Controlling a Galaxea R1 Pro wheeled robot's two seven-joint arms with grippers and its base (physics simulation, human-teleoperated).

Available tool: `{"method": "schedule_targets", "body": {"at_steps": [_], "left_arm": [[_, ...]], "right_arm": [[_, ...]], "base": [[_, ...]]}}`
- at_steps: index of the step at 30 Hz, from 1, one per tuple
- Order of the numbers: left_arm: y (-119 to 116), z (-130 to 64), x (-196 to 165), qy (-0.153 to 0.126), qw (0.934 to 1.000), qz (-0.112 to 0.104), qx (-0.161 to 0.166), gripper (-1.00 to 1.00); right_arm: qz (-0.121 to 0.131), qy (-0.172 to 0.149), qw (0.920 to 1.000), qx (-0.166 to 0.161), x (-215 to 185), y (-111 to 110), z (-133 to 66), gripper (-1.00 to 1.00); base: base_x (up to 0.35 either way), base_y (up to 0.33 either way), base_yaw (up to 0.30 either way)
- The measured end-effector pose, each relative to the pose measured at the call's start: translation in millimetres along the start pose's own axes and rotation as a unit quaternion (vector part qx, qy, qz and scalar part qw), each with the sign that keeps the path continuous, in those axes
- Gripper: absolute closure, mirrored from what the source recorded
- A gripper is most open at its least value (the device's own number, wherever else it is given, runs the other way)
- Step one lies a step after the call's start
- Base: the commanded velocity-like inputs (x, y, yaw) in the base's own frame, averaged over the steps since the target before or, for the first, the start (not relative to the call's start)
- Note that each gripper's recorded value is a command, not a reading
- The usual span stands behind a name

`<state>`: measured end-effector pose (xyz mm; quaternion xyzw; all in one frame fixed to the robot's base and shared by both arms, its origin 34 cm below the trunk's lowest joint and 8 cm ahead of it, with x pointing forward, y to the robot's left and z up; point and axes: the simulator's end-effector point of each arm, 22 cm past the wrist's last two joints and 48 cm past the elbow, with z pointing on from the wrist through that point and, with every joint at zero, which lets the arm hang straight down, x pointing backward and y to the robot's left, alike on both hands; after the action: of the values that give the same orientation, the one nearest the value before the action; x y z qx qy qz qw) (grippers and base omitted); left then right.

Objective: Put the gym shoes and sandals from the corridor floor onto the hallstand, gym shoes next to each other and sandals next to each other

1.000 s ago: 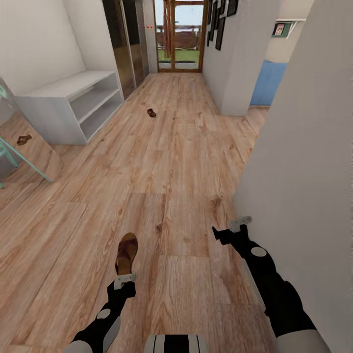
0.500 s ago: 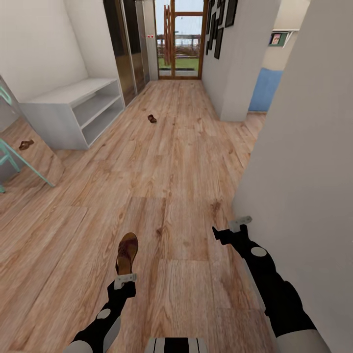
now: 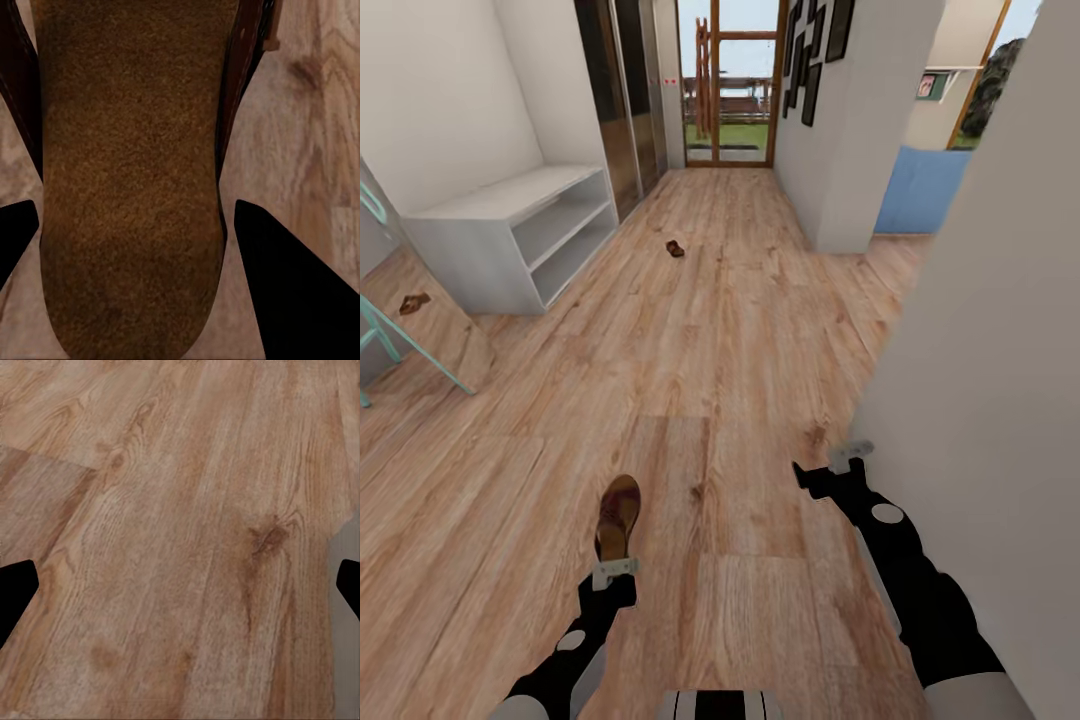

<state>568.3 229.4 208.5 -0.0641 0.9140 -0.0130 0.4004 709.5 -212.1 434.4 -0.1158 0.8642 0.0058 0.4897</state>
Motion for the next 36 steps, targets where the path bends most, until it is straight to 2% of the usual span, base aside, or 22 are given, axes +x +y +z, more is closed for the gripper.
{"method": "schedule_targets", "body": {"at_steps": [11, 19, 26, 31, 36], "left_arm": [[3.0, 4.9, -29.7, -0.028, 0.9996, 0.006, 0.001, 1.0], [40.1, 5.9, -37.7, -0.034, 0.999, 0.025, -0.018, 1.0], [60.9, -3.0, -12.7, -0.013, 0.9989, 0.036, -0.029, 1.0], [69.1, -17.9, 16.4, 0.004, 0.9987, 0.039, -0.034, 1.0], [77.2, -25.9, 26.2, 0.008, 0.9984, 0.041, -0.038, 1.0]], "right_arm": [[0.0, 0.001, 1.0, -0.001, 0.9, 0.4, 0.0, -1.0], [-0.003, 0.006, 1.0, 0.004, 6.4, -4.9, 0.7, -1.0], [0.0, 0.056, 0.9984, 0.001, 53.4, -4.0, 8.0, -1.0], [0.001, 0.077, 0.997, -0.001, 74.8, -3.3, 9.6, -1.0], [0.001, 0.09, 0.996, 0.001, 91.4, -3.1, 10.2, -1.0]], "base": [[0.238, 0.245, 0.0], [0.248, 0.258, 0.0], [0.275, 0.235, 0.0], [0.281, 0.227, 0.0], [0.283, 0.225, 0.0]]}}
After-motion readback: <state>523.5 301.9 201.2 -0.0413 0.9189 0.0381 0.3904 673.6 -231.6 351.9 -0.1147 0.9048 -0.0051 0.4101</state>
